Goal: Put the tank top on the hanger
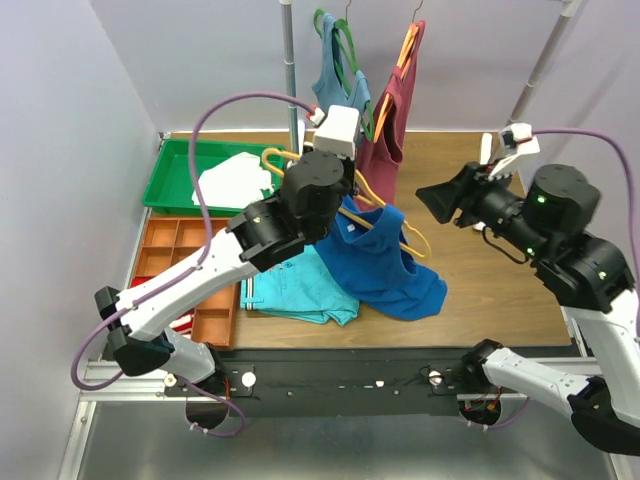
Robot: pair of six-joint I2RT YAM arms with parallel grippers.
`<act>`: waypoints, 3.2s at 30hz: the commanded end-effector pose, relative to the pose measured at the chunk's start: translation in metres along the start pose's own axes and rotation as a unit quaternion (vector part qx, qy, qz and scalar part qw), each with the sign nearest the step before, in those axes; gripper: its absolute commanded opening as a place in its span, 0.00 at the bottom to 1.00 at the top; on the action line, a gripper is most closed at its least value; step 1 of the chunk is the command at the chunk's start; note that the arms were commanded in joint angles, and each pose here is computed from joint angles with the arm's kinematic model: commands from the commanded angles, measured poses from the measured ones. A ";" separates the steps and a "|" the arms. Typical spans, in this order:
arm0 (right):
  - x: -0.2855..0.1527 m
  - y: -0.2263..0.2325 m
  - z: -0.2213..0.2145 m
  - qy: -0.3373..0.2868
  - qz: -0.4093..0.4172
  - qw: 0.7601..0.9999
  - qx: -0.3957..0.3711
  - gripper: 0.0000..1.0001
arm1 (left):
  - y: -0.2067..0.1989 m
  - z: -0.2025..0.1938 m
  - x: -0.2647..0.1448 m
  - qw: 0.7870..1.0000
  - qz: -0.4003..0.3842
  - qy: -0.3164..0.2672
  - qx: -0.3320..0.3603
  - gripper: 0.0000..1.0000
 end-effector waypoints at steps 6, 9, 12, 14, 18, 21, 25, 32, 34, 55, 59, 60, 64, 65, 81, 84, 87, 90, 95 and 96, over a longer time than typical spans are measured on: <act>0.000 0.004 -0.016 0.066 0.063 0.995 -0.029 0.60 | -0.007 0.042 -0.028 0.996 -0.082 -0.007 0.030 0.00; 0.001 0.002 -0.024 0.081 0.067 0.994 -0.028 0.60 | -0.014 0.028 -0.022 0.995 -0.087 0.009 0.039 0.00; 0.001 -0.002 -0.032 0.094 0.062 0.993 -0.026 0.60 | -0.020 0.019 -0.018 0.994 -0.094 0.018 0.042 0.00; 0.001 -0.004 -0.034 0.097 0.059 0.993 -0.026 0.60 | -0.023 0.013 -0.013 0.994 -0.092 0.024 0.049 0.00; 0.008 -0.004 -0.041 0.121 0.068 0.990 -0.026 0.59 | -0.029 0.002 -0.005 0.994 -0.087 0.035 0.061 0.00; 0.014 -0.009 -0.051 0.140 0.062 0.988 -0.030 0.59 | -0.033 -0.004 -0.001 0.993 -0.086 0.040 0.067 0.00; 0.017 -0.017 -0.062 0.158 0.047 0.986 -0.037 0.59 | -0.037 -0.009 0.006 0.993 -0.088 0.044 0.067 0.00; 0.018 -0.024 -0.076 0.189 0.038 0.980 -0.047 0.58 | -0.042 -0.008 0.015 0.991 -0.106 0.051 0.056 0.00; 0.018 -0.025 -0.078 0.194 0.037 0.979 -0.049 0.58 | -0.045 -0.009 0.018 0.991 -0.106 0.052 0.055 0.00; 0.026 -0.040 -0.101 0.191 0.002 0.981 -0.035 0.08 | -0.050 -0.017 0.025 0.991 -0.111 0.065 0.033 0.00; 0.019 -0.041 -0.097 0.181 -0.015 0.983 -0.036 0.01 | -0.047 -0.016 0.023 0.992 -0.109 0.064 0.029 0.27; 0.017 -0.039 -0.093 0.175 -0.014 0.984 -0.037 0.01 | -0.046 -0.016 0.022 0.992 -0.109 0.063 0.026 0.30; 0.007 -0.037 -0.091 0.170 -0.010 0.985 -0.026 0.01 | -0.038 -0.014 0.014 0.993 -0.103 0.060 0.015 0.64; 0.005 -0.037 -0.092 0.169 -0.011 0.985 -0.024 0.01 | -0.037 -0.013 0.011 0.993 -0.103 0.058 0.012 0.67; -0.025 -0.042 -0.100 0.187 -0.036 0.982 -0.005 0.01 | 0.008 -0.036 -0.024 0.996 -0.070 0.053 -0.021 0.65; -0.034 -0.043 -0.099 0.195 -0.060 0.979 0.001 0.01 | 0.011 -0.036 -0.028 0.996 -0.070 0.053 -0.023 0.63; -0.047 -0.046 -0.096 0.189 -0.102 0.977 0.011 0.01 | 0.015 -0.036 -0.033 0.996 -0.071 0.052 -0.027 0.62; -0.064 -0.048 -0.090 0.174 -0.141 0.974 0.028 0.01 | 0.019 -0.036 -0.037 0.995 -0.076 0.052 -0.030 0.62; -0.093 -0.048 -0.071 0.118 -0.202 0.970 0.061 0.01 | 0.021 -0.029 -0.046 0.993 -0.096 0.056 -0.041 0.59; -0.094 -0.048 -0.068 0.112 -0.212 0.969 0.064 0.01 | 0.020 -0.030 -0.048 0.992 -0.106 0.059 -0.045 0.59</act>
Point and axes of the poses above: each gripper's point midway between its finger pads, its own x axis out along the fingers, its own y axis along the line the jaws close on, z = x × y, the point moved 10 cm from there along -x, back along the fingers, and after that the axes turned 3 degrees about x, right-handed, at the moved point
